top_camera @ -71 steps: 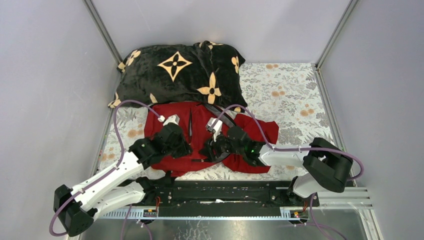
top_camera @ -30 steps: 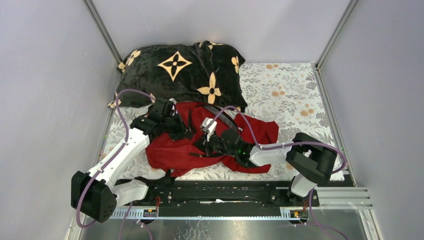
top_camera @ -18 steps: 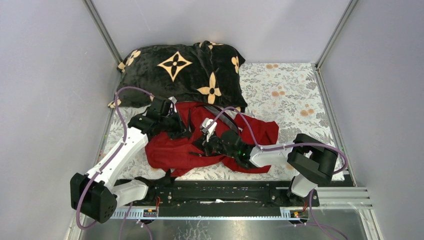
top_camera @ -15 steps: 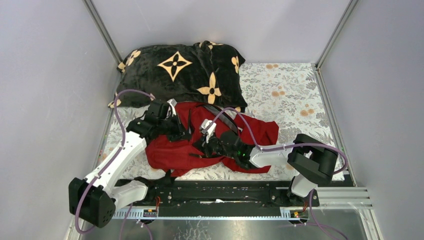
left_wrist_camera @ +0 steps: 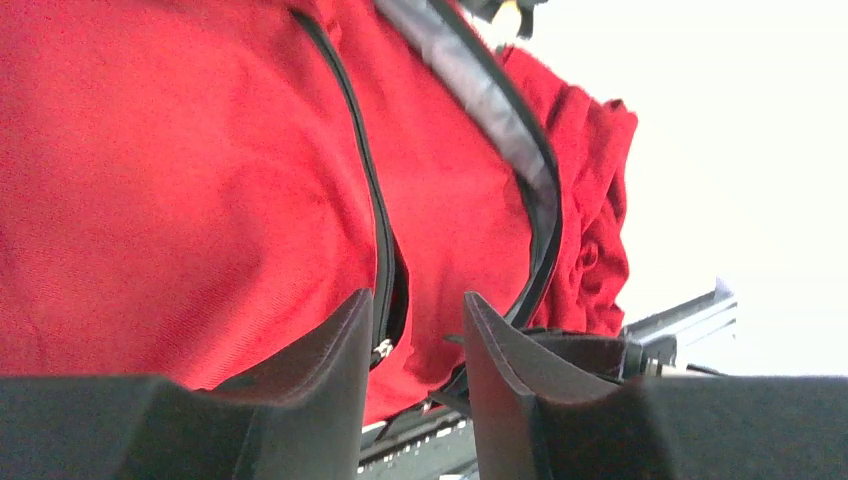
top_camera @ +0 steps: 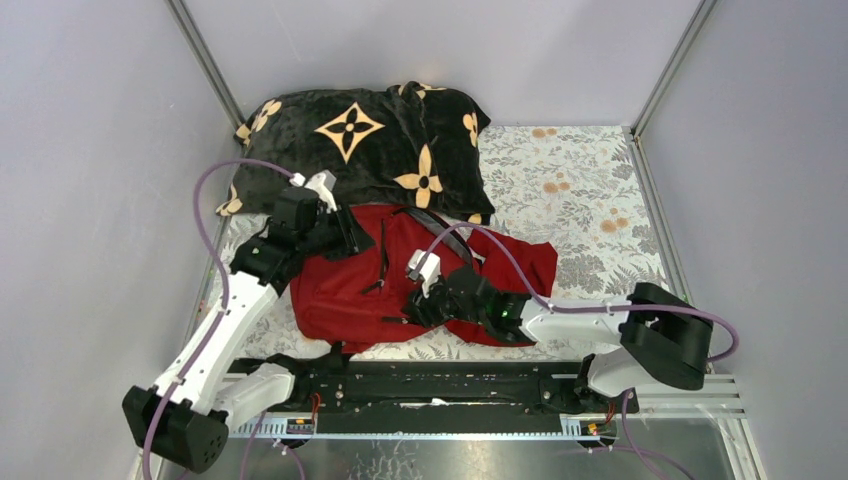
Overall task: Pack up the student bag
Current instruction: Zip the student bag at the center of the board.
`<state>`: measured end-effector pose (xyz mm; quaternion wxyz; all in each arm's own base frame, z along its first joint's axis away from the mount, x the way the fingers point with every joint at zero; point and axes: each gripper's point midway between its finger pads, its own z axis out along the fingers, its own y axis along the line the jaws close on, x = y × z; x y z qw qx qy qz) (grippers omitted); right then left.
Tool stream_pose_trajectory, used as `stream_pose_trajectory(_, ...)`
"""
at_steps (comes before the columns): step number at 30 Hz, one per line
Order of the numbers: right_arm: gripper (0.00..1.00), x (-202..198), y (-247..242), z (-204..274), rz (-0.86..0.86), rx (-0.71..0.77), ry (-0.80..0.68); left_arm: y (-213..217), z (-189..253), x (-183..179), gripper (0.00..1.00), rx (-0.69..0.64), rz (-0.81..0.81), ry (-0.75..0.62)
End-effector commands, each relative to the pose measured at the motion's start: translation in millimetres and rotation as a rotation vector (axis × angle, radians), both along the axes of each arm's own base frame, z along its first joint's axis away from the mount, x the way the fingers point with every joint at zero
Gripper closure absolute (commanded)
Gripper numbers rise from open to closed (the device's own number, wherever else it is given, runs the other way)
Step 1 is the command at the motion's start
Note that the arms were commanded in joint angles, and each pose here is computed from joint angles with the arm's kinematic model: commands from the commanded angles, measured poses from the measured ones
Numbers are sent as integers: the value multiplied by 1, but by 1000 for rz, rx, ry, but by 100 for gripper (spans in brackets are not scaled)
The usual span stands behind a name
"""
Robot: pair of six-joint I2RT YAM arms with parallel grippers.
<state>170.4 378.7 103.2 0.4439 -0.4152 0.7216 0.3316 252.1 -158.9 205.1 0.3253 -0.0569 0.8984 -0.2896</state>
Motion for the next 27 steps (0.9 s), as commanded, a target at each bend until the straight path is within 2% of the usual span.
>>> stream_pose_trajectory(1,52,9,-5,27,-4,-23,-117,22,25,23,56,33,140,-121)
stream_pose_trajectory(6,54,12,17,53,59,-29,-212,44,-8,18,56,113,247,-8)
stream_pose_trajectory(9,54,15,32,56,83,-177,-409,67,-13,18,55,137,309,4)
stream_pose_trajectory(12,54,19,45,58,92,-235,-539,93,-13,22,55,115,369,23)
stream_pose_trajectory(19,49,31,71,40,102,-356,-685,103,-21,19,54,75,378,54)
stream_pose_trajectory(27,48,43,88,29,58,-398,-732,104,-36,14,54,73,386,71)
